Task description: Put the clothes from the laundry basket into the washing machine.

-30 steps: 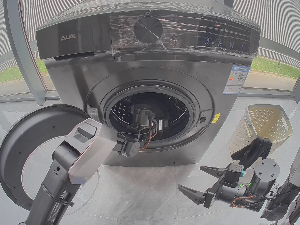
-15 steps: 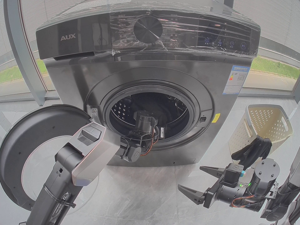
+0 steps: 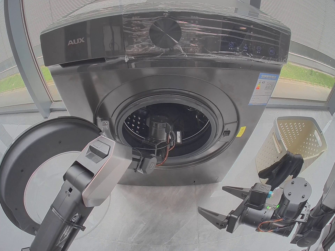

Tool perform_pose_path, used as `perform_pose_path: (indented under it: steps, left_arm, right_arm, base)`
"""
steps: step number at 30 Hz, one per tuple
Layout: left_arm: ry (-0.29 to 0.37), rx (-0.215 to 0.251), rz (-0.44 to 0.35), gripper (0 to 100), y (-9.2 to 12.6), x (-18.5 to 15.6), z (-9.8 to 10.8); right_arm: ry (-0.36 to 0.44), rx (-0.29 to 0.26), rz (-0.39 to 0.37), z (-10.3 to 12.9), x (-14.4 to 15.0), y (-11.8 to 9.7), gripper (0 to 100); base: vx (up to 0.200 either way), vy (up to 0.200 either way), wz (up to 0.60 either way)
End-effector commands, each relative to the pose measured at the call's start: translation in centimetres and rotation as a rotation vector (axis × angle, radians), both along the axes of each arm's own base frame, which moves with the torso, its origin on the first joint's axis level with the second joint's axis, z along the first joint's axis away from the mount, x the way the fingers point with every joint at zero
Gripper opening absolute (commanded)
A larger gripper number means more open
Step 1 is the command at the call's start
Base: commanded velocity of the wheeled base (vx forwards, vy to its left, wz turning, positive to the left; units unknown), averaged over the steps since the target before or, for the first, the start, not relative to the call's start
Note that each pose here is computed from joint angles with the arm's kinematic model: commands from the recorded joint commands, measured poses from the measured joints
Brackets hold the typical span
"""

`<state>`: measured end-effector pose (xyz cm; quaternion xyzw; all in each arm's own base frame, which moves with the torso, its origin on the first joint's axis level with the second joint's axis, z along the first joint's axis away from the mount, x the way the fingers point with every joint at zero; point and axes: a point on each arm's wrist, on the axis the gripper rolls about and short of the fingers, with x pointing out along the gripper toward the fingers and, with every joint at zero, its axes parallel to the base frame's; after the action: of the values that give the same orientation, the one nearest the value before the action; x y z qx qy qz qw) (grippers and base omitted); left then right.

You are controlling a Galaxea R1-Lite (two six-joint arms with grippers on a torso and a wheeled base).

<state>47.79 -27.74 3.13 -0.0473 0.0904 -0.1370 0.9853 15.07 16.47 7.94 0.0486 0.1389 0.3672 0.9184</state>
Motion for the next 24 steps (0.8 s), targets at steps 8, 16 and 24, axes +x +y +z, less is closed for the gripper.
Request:
perform_pose_path:
  steps: [8,16,24]
  left_arm:
    - [-0.032,-0.017,0.077,0,2.4,2.0,-0.6]
    - [-0.034,-0.017,0.077,100,2.4,2.0,-0.6]
    - [-0.038,-0.035,0.071,100,1.9,1.7,-0.3]
  right_arm:
    - [0.005,-0.007,0.0,-0.2,0.0,0.0,100]
    - [0.01,-0.011,0.0,-0.3,0.1,0.1,100]
    - [0.009,-0.01,0.001,-0.3,0.0,0.1,100]
  base:
    - [0.0,0.0,0.0]
    - [0.0,0.0,0.0]
    - [0.0,0.0,0.0]
